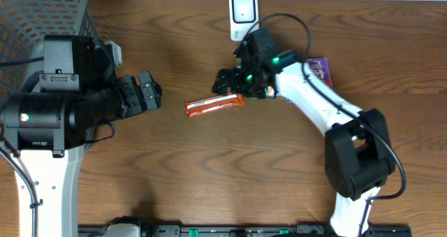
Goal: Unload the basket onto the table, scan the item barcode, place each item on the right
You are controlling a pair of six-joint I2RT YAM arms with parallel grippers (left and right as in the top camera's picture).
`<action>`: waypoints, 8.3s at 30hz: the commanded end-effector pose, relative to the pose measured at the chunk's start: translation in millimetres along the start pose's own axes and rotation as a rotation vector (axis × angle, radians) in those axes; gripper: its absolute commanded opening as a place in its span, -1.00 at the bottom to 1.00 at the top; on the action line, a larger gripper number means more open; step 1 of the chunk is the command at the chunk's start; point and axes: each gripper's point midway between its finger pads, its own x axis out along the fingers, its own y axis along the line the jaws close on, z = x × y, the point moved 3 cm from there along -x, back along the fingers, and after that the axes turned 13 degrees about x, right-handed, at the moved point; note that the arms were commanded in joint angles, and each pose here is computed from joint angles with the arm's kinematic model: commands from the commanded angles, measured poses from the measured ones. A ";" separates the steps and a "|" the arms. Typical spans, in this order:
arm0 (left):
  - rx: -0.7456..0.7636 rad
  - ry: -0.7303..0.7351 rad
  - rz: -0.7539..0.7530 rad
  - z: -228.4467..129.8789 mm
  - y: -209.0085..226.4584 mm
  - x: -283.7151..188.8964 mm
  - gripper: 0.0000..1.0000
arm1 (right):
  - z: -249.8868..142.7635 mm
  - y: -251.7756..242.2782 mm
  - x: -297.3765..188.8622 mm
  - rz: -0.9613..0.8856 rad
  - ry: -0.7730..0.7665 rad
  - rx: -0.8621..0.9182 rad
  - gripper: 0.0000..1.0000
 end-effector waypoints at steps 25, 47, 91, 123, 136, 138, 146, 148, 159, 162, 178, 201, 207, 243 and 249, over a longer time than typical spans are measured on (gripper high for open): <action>0.016 -0.014 -0.007 2.7 -2.5 -3.5 0.96 | -45.1 12.2 45.7 -0.194 -0.158 0.421 0.83; 0.016 -0.014 -0.007 2.7 -2.5 -3.5 0.96 | -31.4 -8.4 110.3 -0.203 -0.235 0.503 0.36; 0.016 -0.014 -0.007 2.7 -2.5 -3.5 0.96 | -13.4 0.1 80.0 0.128 0.105 0.014 0.17; 0.016 -0.014 -0.007 2.7 -2.5 -3.5 0.96 | -34.8 -26.3 149.6 -0.149 -0.050 0.225 -0.98; 0.016 -0.014 -0.007 2.7 -2.5 -3.5 0.96 | -7.4 50.6 85.9 0.240 -0.033 -0.210 -0.98; 0.016 -0.014 -0.007 2.7 -2.5 -3.5 0.96 | 1.5 53.3 72.7 0.255 -0.062 -0.209 -0.98; 0.016 -0.014 -0.007 2.7 -2.5 -3.5 0.96 | 31.7 25.7 51.3 0.223 -0.112 -0.132 -0.98; 0.016 -0.014 -0.007 2.7 -2.5 -3.5 0.96 | 34.9 19.5 49.2 0.214 -0.111 -0.115 -0.98; 0.016 -0.014 -0.007 2.7 -2.5 -3.5 0.96 | 45.2 13.1 41.6 0.217 -0.132 -0.079 -0.98; 0.015 -0.013 -0.007 2.7 -2.5 -3.5 0.95 | 46.9 14.1 36.4 0.221 -0.138 -0.060 -0.98; 0.015 -0.013 -0.007 2.7 -2.5 -3.5 0.96 | 55.9 2.2 25.2 0.201 -0.155 -0.001 -0.98; 0.016 -0.014 -0.007 2.7 -2.5 -3.5 0.96 | 70.4 0.2 -23.0 -0.526 -0.638 -0.197 -0.97; 0.015 -0.013 -0.007 2.7 -2.5 -3.5 0.96 | 57.8 5.2 -16.2 -0.712 -0.739 -0.294 -0.98; 0.016 -0.014 -0.007 2.7 -2.5 -3.5 0.96 | 70.0 -36.3 -45.2 -0.386 -0.271 0.133 0.49; 0.016 -0.014 -0.007 2.7 -2.5 -3.5 0.96 | 104.9 -83.2 -101.8 -0.215 -0.243 0.223 0.99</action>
